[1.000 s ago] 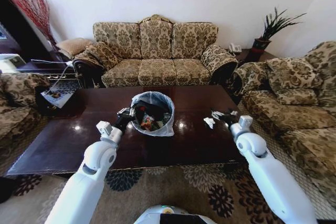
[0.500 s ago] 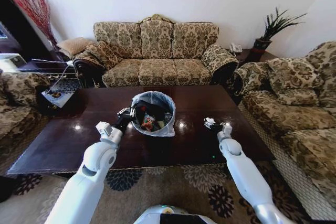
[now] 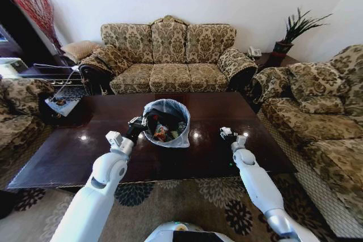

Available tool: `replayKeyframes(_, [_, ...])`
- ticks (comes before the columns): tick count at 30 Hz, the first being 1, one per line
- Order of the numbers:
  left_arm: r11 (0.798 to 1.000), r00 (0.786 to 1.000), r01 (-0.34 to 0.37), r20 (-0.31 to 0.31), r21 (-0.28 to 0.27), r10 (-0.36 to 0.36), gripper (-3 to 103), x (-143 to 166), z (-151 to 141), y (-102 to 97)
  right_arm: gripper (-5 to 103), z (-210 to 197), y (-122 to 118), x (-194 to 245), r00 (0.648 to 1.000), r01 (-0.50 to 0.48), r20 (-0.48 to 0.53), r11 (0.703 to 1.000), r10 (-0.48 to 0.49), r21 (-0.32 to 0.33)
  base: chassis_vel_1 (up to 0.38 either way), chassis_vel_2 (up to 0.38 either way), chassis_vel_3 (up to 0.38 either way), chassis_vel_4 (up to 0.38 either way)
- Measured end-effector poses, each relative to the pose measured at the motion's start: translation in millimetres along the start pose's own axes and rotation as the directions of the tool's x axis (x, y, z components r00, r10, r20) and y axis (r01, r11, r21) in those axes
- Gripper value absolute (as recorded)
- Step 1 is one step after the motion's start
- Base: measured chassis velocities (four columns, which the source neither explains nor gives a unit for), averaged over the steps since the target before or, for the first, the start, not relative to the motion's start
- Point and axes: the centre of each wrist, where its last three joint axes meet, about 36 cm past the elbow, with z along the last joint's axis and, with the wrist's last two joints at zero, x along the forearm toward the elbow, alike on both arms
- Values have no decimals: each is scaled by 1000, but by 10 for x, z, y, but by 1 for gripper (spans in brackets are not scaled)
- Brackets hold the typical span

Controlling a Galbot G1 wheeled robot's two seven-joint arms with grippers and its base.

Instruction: Move to the front of the table and place the trash on the table into the trash bin.

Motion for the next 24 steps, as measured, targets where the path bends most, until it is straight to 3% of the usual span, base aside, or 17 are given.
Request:
replayKeyframes(2, [1000,1000,-1,-1,2,1,3,-2,7,-5,47,-6,-10,-1,1000,-1,1,1000,1,1,0,0,0,0])
replayKeyframes(6, [1000,1000,-5,-4,6,5,3,-6,23,-25,25,-25,-29,-1,1000,-3,5,1000,3,3,0,0,0,0])
replayKeyframes(8, [1000,1000,-6,-4,6,6,3,-5,23,-29,25,-30,-32,0,1000,-3,6,1000,3,3,0,0,0,0])
replayKeyframes(11, [1000,1000,-9,0,4,9,3,6,5,-38,9,-32,-47,11,1000,-7,8,1000,7,2,0,0,0,0])
replayKeyframes(14, [1000,1000,-9,1,3,9,3,10,1,-38,2,-28,-54,25,1000,-10,9,1000,10,1,0,0,0,0])
replayKeyframes(24, [1000,1000,-11,10,4,11,3,43,-32,-58,0,-73,-48,100,1000,-16,27,1000,16,-4,0,0,0,0])
